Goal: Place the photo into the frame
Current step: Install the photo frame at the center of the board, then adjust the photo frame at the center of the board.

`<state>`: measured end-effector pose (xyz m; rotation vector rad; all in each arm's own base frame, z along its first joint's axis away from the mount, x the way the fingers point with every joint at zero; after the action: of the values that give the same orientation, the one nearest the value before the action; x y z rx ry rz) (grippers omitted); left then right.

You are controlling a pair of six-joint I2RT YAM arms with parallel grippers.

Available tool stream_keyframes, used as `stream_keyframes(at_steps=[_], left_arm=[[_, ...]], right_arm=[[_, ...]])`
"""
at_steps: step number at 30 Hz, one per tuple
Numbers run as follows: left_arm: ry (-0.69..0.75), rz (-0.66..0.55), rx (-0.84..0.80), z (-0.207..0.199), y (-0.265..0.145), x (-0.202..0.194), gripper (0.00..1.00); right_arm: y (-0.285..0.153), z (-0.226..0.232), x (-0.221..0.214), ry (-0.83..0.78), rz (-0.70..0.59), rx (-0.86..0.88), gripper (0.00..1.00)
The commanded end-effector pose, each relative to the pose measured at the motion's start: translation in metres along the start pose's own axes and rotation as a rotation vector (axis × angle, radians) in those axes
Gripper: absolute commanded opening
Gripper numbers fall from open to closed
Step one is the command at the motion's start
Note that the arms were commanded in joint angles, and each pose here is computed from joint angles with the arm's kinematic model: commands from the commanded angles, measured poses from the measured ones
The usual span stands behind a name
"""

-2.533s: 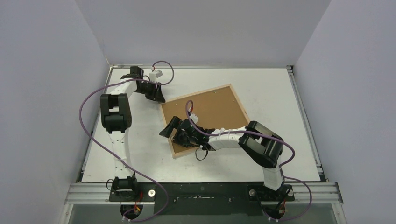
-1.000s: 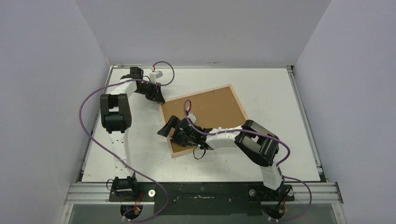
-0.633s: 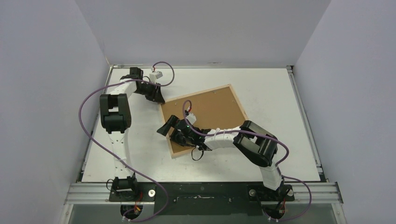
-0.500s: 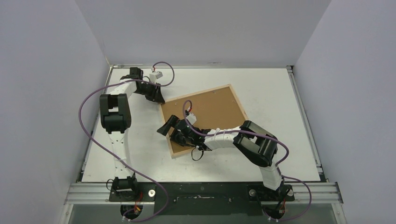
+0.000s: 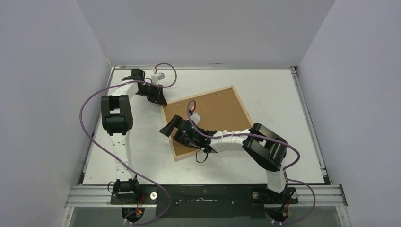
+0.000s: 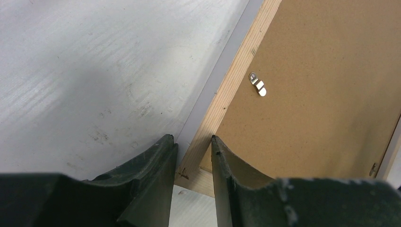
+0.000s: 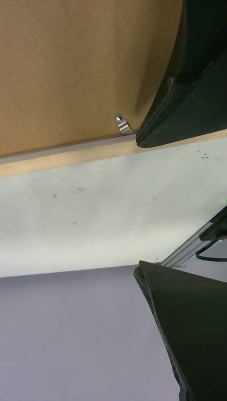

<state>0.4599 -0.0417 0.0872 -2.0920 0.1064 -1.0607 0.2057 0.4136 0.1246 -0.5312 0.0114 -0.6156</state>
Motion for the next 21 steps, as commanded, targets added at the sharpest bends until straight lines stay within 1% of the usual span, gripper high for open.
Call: stream_keyframes(at_steps=[1,5,10,13,15,18,21], left_arm=[[0.005,-0.017,-0.019,-0.016,-0.02,0.015,0.31],[0.003,-0.02,-0.019,-0.017,-0.024,0.017,0.31],[-0.02,-0.008,-0.048,-0.024,-0.022,0.011,0.31],[-0.031,0.0,-0.069,-0.029,-0.021,0.004,0.3],[-0.033,0.005,-0.083,-0.033,-0.02,-0.001,0.3],[-0.04,0.02,-0.1,-0.037,-0.02,-0.008,0.3],[-0.053,0.029,-0.116,-0.042,-0.02,-0.014,0.31]], right_arm=[[-0.036,0.049,0.018,-0.031,-0.07,0.157,0.96],[-0.05,0.047,0.037,-0.062,-0.148,0.113,0.98],[-0.066,0.022,0.08,-0.05,-0.262,-0.001,0.99],[-0.089,0.007,0.115,-0.072,-0.375,-0.112,0.99],[-0.114,0.0,0.129,-0.101,-0.421,-0.19,1.0],[-0.146,-0.012,0.137,-0.12,-0.467,-0.298,1.0],[-0.171,-0.029,0.131,-0.105,-0.455,-0.378,1.0]])
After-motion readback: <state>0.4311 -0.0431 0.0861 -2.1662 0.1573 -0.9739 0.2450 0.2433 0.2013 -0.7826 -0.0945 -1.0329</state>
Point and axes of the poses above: each gripper's point midway between its finger pads, its own y axis out along the fingers, its own z axis along the line the jaws close on, x = y × z, the point moved 9 cm from there along -y, back along the fingers, and after that the axes turned 11 degrees about y, right-handed, at the moved point
